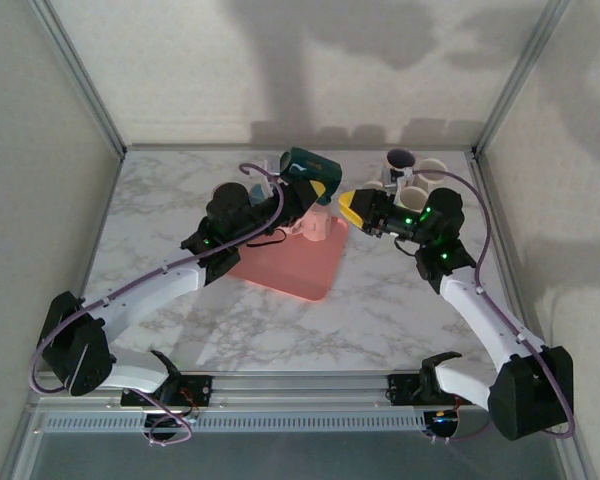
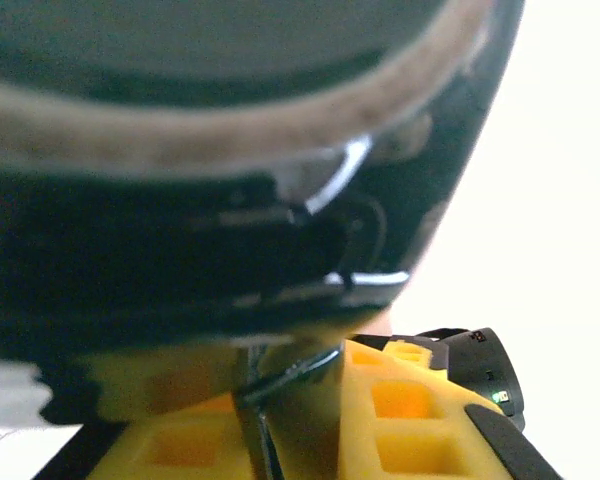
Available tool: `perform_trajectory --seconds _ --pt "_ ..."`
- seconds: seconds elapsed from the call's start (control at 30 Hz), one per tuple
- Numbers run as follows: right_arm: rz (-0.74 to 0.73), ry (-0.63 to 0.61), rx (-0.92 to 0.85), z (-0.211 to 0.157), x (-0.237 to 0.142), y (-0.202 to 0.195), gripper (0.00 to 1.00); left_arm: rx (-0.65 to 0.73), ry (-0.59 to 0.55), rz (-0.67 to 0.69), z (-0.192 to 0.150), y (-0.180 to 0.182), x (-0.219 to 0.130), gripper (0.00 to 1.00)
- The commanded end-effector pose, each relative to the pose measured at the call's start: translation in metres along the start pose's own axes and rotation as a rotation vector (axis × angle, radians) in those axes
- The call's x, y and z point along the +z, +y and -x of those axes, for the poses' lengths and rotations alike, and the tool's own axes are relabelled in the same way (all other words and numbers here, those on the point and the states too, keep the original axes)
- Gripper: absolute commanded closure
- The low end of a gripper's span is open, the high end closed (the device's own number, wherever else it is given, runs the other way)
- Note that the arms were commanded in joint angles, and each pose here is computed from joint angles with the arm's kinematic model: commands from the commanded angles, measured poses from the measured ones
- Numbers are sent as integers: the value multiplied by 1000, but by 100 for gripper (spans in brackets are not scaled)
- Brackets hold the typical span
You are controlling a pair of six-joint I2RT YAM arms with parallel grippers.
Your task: Turn the mug right side up
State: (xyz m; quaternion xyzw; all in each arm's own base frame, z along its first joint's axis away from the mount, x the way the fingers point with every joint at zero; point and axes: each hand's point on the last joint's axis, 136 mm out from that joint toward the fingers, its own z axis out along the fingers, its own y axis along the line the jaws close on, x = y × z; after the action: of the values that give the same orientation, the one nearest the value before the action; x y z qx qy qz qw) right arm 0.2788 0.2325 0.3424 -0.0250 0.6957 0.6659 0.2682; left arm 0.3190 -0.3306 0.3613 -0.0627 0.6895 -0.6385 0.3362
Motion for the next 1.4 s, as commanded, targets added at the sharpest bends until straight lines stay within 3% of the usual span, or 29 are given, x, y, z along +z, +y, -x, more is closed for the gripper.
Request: perform_trajectory --seconds 0.0,0.57,1.13,1.37 --pt "21 -6 -117 5 2 13 45 40 -36 -206 11 -66 -7 100" --pt "50 -54 -217 12 2 17 53 -77 2 -255 -5 -77 2 100" --pt "-49 -129 -277 19 -6 2 57 -103 10 -273 -7 -89 4 100" --pt "30 -98 -295 16 -2 14 63 -149 42 -311 -12 -91 7 100"
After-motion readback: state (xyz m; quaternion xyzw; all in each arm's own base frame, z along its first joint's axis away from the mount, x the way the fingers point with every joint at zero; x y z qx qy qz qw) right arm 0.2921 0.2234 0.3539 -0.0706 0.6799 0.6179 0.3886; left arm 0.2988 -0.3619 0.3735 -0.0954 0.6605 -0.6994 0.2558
